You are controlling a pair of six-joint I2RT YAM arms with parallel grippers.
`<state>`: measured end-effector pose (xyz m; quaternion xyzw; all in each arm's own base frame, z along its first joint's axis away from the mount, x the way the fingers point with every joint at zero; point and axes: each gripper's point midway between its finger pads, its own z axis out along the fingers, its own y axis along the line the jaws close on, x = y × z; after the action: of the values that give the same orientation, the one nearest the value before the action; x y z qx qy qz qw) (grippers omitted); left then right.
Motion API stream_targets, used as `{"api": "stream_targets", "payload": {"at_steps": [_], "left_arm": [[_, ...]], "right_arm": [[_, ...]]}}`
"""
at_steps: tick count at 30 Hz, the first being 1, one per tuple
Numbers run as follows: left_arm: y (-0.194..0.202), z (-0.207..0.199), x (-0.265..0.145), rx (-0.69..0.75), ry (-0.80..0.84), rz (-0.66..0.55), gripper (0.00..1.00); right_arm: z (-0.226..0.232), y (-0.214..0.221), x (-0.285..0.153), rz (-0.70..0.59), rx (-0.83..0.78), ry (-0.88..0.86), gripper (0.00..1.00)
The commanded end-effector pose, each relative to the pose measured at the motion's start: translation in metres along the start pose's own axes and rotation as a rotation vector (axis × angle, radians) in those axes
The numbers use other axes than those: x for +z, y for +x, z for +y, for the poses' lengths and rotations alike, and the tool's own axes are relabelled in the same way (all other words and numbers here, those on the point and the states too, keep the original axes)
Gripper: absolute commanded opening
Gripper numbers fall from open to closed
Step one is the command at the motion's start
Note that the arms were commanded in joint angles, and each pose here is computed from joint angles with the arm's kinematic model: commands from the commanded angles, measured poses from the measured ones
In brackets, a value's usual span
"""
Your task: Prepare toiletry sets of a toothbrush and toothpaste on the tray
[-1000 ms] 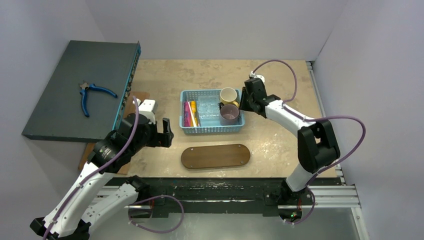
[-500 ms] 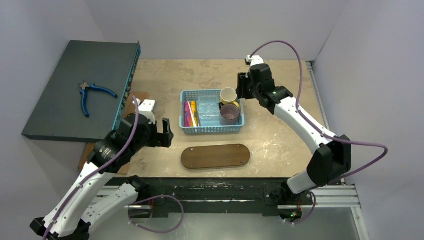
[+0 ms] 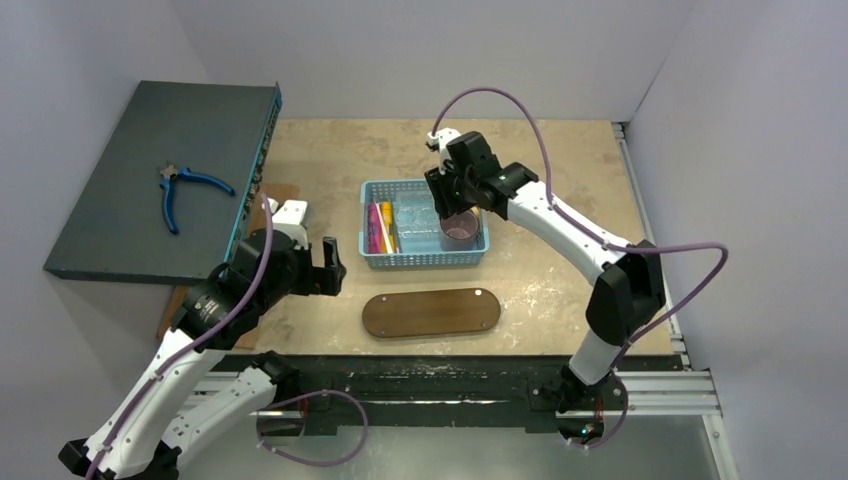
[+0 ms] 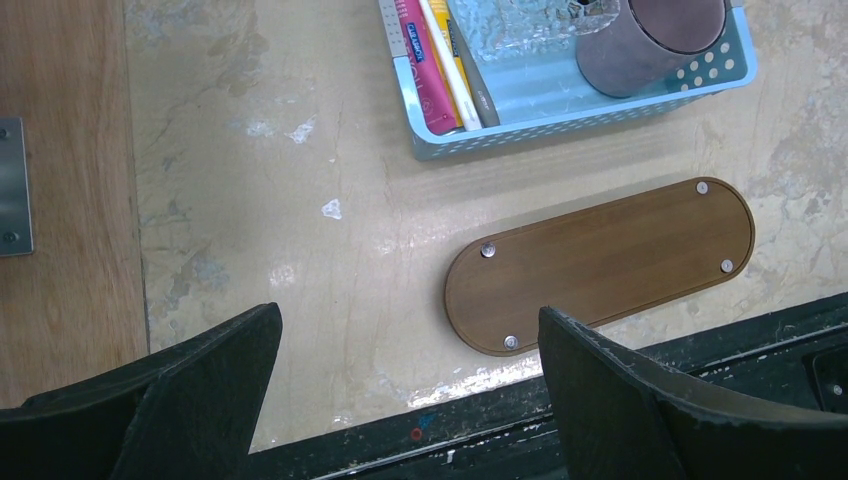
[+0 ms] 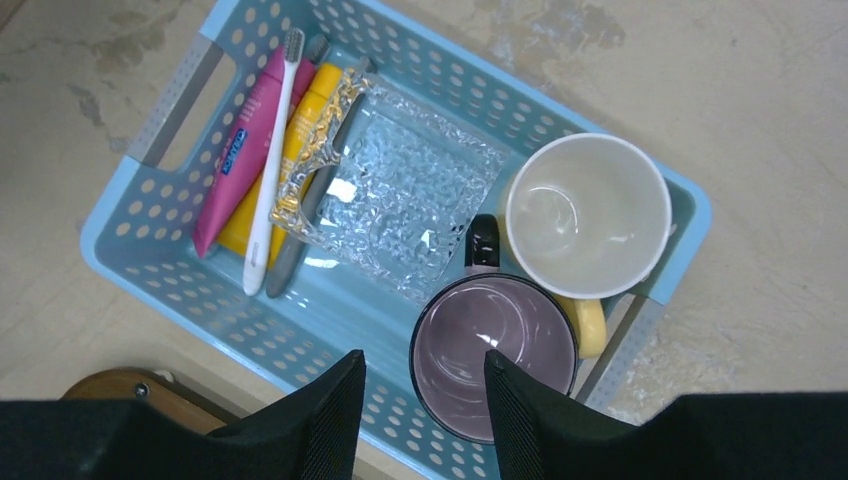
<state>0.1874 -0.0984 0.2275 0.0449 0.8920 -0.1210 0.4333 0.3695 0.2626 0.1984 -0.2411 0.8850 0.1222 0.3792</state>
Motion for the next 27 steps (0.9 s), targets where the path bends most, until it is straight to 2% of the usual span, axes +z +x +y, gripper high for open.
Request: {"api": "stream_targets", "payload": {"at_steps": [1, 17, 27], "left_arm": [[-0.002, 0.001, 0.001, 0.013, 0.000, -0.016, 1.00], [-0.002, 0.001, 0.002, 0.017, 0.002, -0.015, 1.00], [-0.002, 0.001, 0.002, 0.019, -0.001, -0.012, 1.00]], "right_arm": [[0.009, 0.002, 0.005, 0.040, -0.053, -0.021, 0.50], [0.013, 0.051, 0.052, 0.210, -0.104, -0.004, 0.46], [0.009, 0.072, 0.077, 0.268, -0.101, 0.022, 0.38]]}}
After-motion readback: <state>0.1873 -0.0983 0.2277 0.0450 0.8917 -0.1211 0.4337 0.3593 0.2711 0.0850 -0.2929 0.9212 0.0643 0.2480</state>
